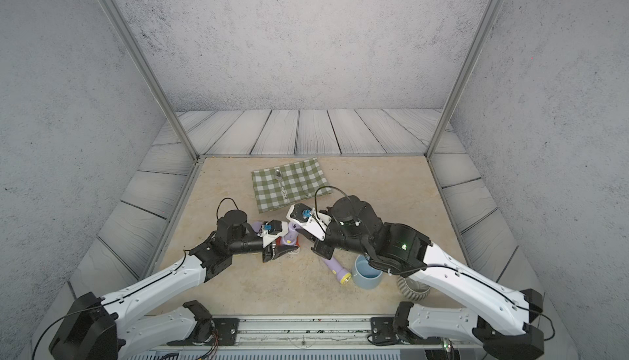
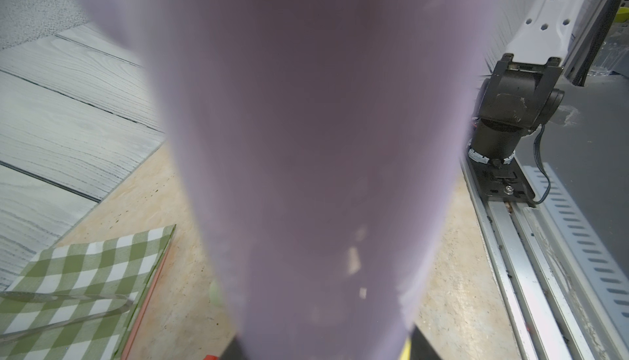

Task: Close the plug at the bottom of the flashlight
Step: Close the plug of the flashlight, then place the flashlight at the center of the board.

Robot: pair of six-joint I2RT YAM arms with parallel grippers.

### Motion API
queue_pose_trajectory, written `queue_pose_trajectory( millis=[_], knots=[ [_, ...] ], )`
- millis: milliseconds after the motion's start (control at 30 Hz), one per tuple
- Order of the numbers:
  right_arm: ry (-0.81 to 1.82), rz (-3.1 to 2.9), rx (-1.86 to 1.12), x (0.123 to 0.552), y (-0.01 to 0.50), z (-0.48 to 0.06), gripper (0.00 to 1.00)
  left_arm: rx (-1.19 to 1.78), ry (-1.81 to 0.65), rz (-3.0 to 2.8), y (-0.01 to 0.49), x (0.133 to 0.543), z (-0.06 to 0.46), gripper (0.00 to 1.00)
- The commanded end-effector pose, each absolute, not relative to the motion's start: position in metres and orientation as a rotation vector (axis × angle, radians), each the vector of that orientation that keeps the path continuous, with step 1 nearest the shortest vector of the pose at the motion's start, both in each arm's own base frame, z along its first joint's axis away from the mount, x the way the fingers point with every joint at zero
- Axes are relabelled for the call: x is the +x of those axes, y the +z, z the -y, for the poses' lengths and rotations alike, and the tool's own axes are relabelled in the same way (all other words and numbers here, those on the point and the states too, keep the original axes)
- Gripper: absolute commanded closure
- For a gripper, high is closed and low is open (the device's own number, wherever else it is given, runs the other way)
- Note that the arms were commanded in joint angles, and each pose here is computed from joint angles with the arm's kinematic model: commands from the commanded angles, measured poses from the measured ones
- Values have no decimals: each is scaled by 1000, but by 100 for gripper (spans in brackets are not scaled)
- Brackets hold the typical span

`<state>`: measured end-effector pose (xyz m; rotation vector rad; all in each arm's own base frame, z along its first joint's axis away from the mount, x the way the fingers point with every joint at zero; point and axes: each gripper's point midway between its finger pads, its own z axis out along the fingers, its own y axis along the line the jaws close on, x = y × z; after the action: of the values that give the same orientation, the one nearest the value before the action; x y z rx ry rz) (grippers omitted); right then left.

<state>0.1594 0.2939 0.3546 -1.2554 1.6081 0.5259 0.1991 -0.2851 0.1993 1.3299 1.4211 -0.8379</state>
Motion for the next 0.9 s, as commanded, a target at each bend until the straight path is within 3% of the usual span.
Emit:
queue_pose_trajectory(
  millis=[0, 200, 333, 867],
  knots=[
    [550, -1666, -1153, 172, 349, -287, 66, 1298, -872, -1335, 231, 200, 290, 100],
    [683, -1721, -1075, 177, 338, -285, 35, 1250, -921, -1302, 245, 198, 292, 100],
    [748, -1714, -1018, 180, 340, -283, 23, 1232, -943, -1296, 248, 198, 292, 100],
    [1010, -1710, -970, 185, 343, -314, 23, 1185, -1004, -1277, 255, 198, 295, 100]
  ],
)
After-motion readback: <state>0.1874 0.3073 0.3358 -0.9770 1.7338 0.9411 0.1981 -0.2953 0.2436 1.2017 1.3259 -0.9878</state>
